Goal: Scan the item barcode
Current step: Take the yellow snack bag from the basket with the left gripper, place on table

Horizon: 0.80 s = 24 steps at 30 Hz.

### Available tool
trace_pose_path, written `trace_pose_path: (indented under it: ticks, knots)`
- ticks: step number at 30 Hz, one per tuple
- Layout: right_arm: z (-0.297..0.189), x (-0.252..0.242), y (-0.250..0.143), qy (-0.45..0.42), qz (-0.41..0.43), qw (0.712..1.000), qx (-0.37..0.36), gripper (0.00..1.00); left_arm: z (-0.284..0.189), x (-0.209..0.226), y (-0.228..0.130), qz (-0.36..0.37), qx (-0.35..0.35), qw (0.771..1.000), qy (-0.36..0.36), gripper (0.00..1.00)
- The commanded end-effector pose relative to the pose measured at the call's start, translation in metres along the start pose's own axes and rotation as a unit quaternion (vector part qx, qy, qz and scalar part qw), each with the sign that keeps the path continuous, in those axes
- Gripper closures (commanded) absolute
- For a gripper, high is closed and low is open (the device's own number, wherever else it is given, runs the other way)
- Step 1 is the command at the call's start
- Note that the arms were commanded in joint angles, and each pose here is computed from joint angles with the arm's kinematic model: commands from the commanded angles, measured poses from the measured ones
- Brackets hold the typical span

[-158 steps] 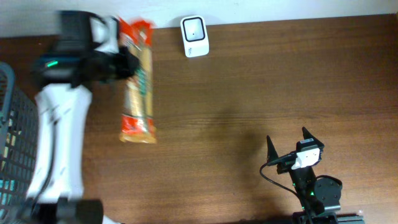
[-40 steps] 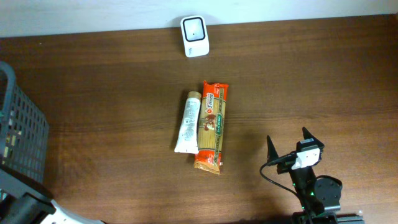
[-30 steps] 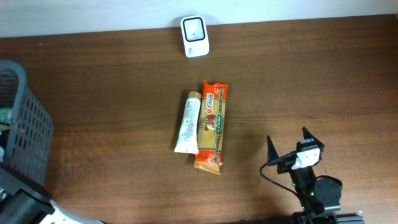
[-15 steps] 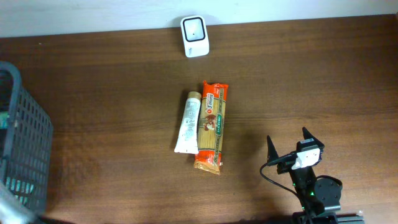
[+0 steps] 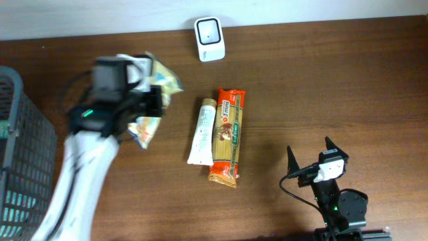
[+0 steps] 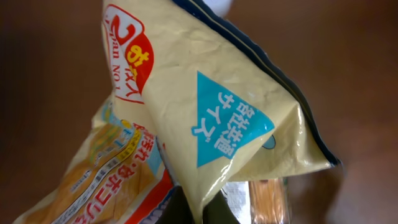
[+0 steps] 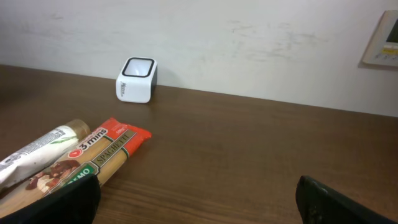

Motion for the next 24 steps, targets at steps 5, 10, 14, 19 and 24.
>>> trace_pose_path:
  ticks: [5,10,14,19,24]
  knots:
    - [0.0,-0.001,-0.002,-0.003,0.002,1.0,0.001,0.01,0.139,-0.018,-0.069,-0.22,0.218,0.951,0.001,1.0]
    - [0.0,-0.001,-0.002,-0.003,0.002,1.0,0.001,0.01,0.142,-0.015,-0.049,-0.232,0.2,0.951,-0.044,0.01]
    - [0.0,-0.001,-0.002,-0.003,0.002,1.0,0.001,0.01,-0.009,0.058,0.094,-0.139,-0.034,0.989,0.023,0.01]
    - [0.0,-0.001,-0.002,-0.003,0.002,1.0,0.001,0.01,-0.201,0.189,0.058,-0.245,-0.109,0.899,0.346,0.01]
    - [0.0,-0.001,-0.002,-0.003,0.002,1.0,0.001,0.01,-0.207,0.294,-0.066,-0.437,-0.007,0.804,0.403,0.0]
Point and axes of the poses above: each gripper's point midway between its finger pads, its own z axis out along the fingers, its own x axis along the line the jaws close on, y = z × x, the point moved 7 cm from there along -z, back along the fingers, and after that the axes turned 15 degrees about z, right-handed, at the moved point
